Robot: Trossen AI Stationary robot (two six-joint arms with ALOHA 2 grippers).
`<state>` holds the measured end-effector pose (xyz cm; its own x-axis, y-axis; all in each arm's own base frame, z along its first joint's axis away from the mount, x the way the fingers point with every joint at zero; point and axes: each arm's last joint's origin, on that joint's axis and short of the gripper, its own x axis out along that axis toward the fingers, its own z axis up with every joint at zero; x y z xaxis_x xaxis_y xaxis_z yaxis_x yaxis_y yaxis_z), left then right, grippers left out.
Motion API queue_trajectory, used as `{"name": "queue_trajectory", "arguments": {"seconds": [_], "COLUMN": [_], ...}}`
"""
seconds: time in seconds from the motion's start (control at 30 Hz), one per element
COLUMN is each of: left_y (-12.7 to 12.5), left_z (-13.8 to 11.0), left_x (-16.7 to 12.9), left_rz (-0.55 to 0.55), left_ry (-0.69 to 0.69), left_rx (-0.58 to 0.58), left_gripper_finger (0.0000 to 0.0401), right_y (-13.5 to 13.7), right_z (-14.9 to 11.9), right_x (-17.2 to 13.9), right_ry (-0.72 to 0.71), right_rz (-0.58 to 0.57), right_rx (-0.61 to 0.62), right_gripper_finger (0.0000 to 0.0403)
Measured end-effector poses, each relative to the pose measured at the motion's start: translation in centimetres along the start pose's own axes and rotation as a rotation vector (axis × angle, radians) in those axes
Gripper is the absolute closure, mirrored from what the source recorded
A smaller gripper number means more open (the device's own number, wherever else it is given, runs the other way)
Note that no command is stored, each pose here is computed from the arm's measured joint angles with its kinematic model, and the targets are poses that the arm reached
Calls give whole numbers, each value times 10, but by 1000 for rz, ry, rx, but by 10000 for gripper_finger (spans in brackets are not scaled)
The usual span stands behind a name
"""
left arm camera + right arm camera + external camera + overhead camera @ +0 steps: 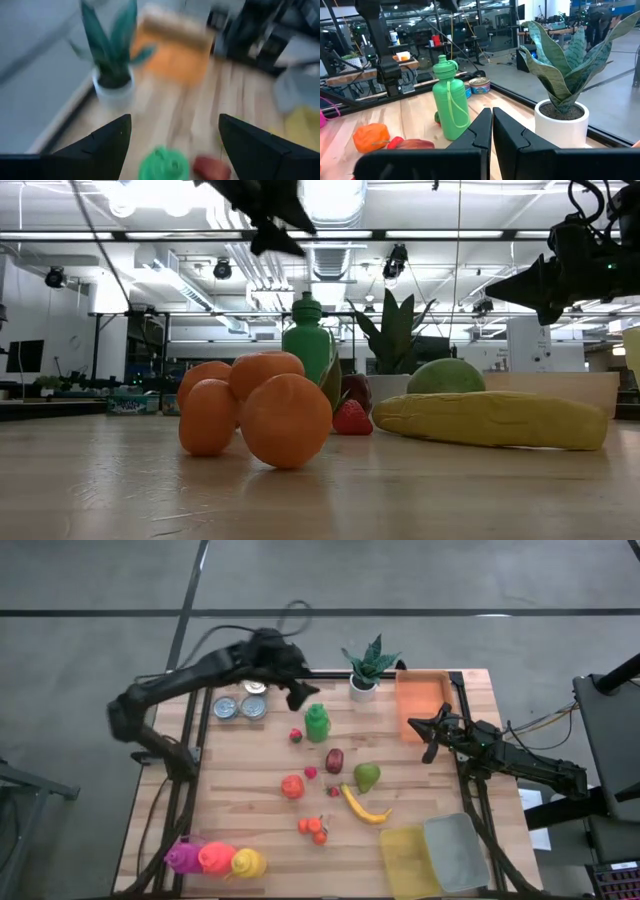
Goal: Pick & Place Food Item
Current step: Put the green water bottle into the orange bin
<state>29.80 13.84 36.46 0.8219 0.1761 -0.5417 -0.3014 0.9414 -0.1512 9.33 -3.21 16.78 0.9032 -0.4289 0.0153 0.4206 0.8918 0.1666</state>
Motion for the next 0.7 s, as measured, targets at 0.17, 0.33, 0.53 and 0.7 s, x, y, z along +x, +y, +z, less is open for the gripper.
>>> {"name": "queue_trajectory", "arguments": {"seconds": [0.17,0.33,0.53,0.7], "left_y": [1,1,-3,-4], "left_z": [-23,-55,-98,-123], "left_x": [-41,-82,-109,-115], "left_rz": [6,43,49,72], "left_ry": [-289,-494,-615,-705], "left_rx": [67,131,118,130], "left_gripper_finger": [96,96,96,96], "right_y": [0,0,0,0], "right_z": [0,0,0,0], "right_x": [0,0,0,0], "right_ry": [0,0,0,0], "right_rz": [0,0,0,0], "right_rx": [0,0,0,0], "right_gripper_finger": [390,390,390,390]}}
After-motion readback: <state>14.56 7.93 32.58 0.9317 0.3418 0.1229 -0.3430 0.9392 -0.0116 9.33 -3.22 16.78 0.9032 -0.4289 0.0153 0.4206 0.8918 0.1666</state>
